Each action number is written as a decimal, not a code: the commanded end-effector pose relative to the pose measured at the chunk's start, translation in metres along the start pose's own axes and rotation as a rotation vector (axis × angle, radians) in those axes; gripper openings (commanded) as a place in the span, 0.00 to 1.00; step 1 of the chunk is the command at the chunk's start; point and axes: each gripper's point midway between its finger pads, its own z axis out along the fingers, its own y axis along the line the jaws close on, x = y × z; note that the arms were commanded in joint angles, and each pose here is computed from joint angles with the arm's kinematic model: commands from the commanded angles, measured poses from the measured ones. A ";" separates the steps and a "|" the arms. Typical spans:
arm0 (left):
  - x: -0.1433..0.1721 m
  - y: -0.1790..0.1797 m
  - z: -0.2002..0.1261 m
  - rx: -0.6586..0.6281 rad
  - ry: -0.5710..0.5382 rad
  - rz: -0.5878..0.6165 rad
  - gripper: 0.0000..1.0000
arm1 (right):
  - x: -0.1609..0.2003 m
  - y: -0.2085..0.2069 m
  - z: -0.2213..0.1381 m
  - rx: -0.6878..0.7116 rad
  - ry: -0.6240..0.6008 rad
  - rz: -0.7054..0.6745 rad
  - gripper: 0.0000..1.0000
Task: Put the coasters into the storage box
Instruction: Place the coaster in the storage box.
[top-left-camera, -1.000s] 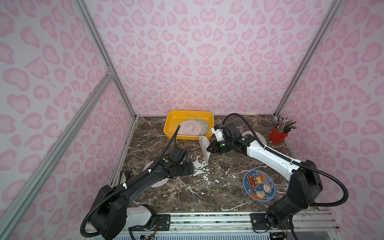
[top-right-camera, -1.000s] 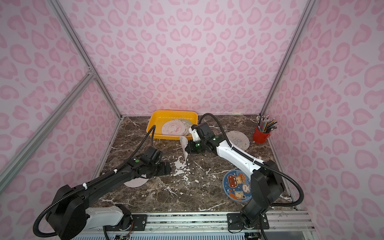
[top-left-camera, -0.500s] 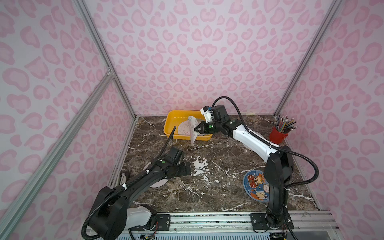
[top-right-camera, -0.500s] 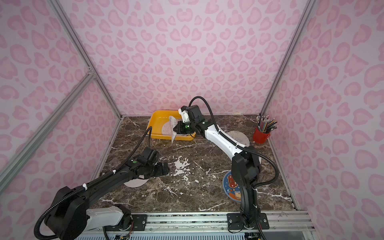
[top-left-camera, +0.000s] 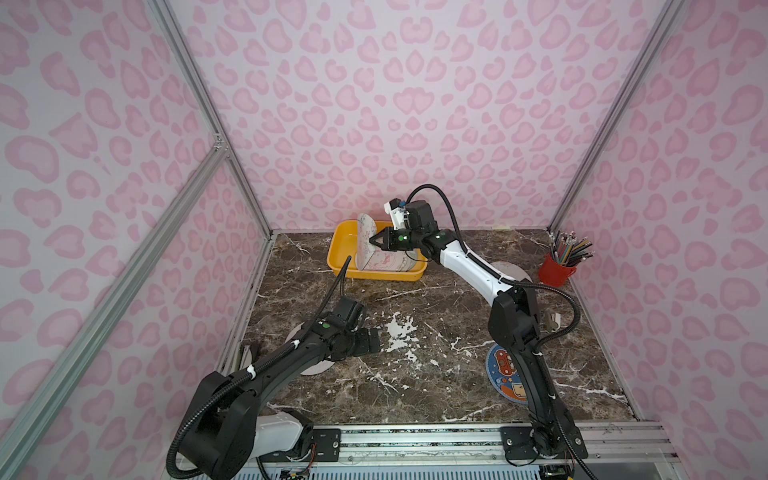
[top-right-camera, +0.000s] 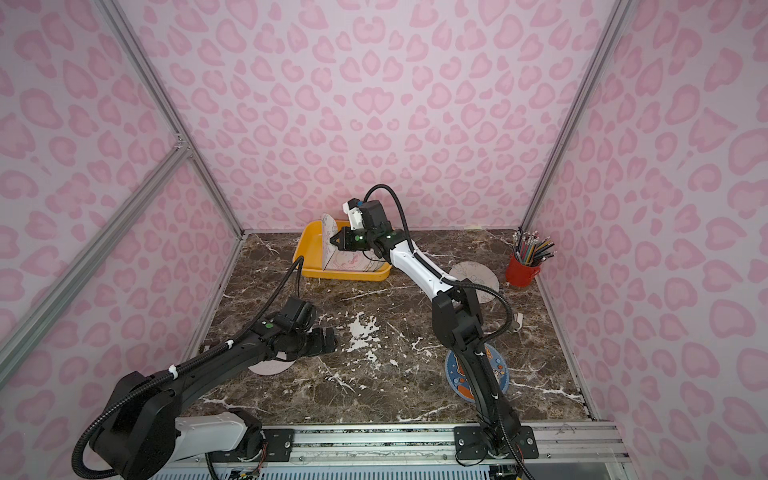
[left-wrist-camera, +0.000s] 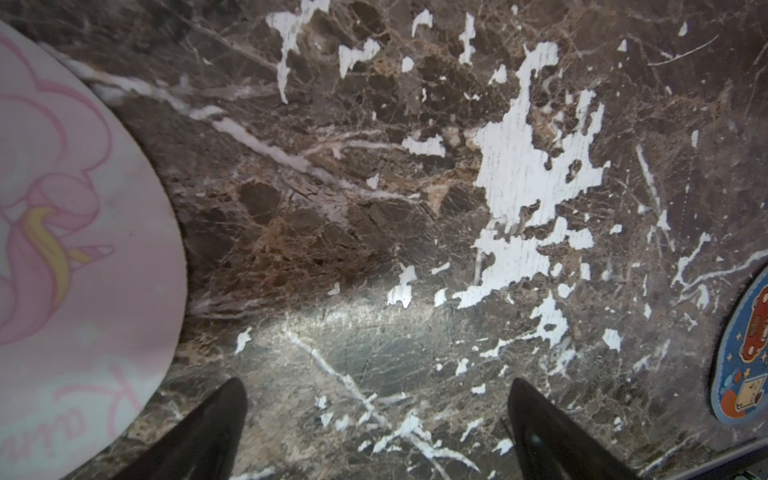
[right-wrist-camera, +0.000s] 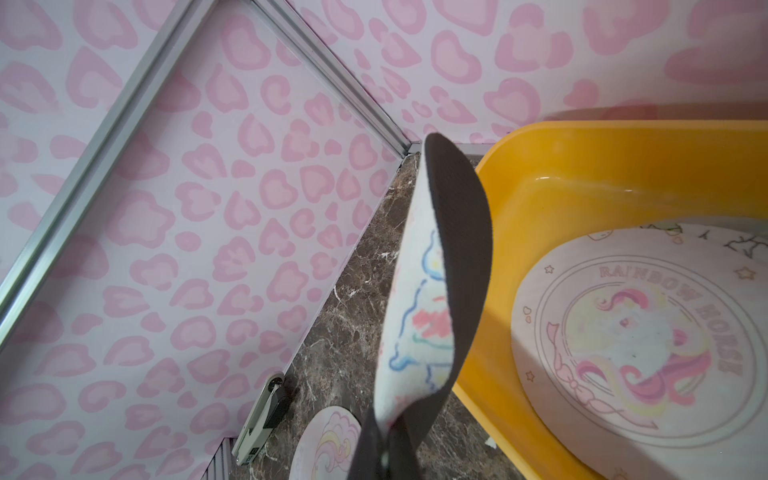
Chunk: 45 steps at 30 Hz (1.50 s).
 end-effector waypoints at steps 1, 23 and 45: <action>-0.005 -0.004 0.001 0.021 -0.009 0.012 1.00 | -0.008 -0.022 0.010 -0.002 -0.025 0.033 0.00; -0.011 -0.003 -0.005 0.020 -0.022 0.008 0.99 | 0.016 -0.160 -0.023 0.467 0.063 0.160 0.37; -0.012 -0.004 -0.008 0.029 -0.035 0.006 0.99 | 0.030 -0.185 -0.134 0.716 0.054 0.146 0.76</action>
